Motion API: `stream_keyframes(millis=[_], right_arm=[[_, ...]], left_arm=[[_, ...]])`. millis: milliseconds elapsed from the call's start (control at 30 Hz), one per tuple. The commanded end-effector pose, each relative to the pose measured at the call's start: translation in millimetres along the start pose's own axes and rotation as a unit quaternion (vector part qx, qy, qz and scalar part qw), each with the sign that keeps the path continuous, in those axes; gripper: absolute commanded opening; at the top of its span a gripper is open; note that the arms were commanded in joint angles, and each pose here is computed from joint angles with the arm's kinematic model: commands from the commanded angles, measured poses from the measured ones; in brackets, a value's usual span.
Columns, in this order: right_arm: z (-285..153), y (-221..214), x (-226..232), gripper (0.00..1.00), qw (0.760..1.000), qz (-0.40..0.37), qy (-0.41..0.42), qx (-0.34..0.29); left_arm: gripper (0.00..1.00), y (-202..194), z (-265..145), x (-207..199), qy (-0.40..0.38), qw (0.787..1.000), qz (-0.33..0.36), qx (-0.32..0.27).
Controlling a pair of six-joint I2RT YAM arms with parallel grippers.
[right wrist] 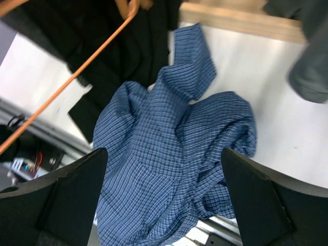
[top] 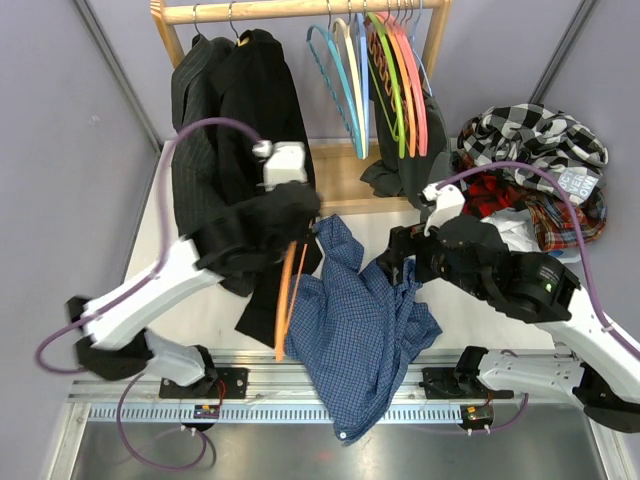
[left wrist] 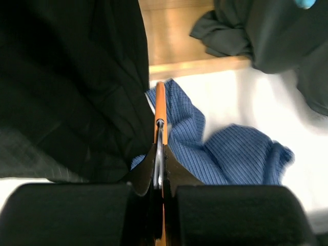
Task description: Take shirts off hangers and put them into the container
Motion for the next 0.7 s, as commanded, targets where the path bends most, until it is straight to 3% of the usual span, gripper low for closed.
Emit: stream_keyframes(millis=[0, 300, 667], right_arm=[[-5.3, 8.3, 22.6, 0.99, 0.995, -0.022, 0.098, 0.015], [-14.5, 20.8, 38.6, 1.0, 0.989, -0.006, 0.149, 0.001], [12.3, 1.1, 48.0, 0.99, 0.989, 0.013, 0.146, 0.02]], left_arm=[[0.0, 35.4, 19.9, -25.6, 0.082, 0.993, -0.014, -0.082], [0.0, 40.9, 80.7, -83.7, 0.122, 0.989, 0.019, -0.08], [0.0, 67.6, 100.1, -103.1, 0.107, 0.989, -0.014, -0.099]])
Point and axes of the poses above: each gripper's point midway between its finger pads, its own z axis out along the fingers, its own x axis along the line the jaws close on, y = z × x, the point moved 9 cm from there along -z, back along the fingers, and after that the axes turned 8 degrees about z, right-handed, at the moved point
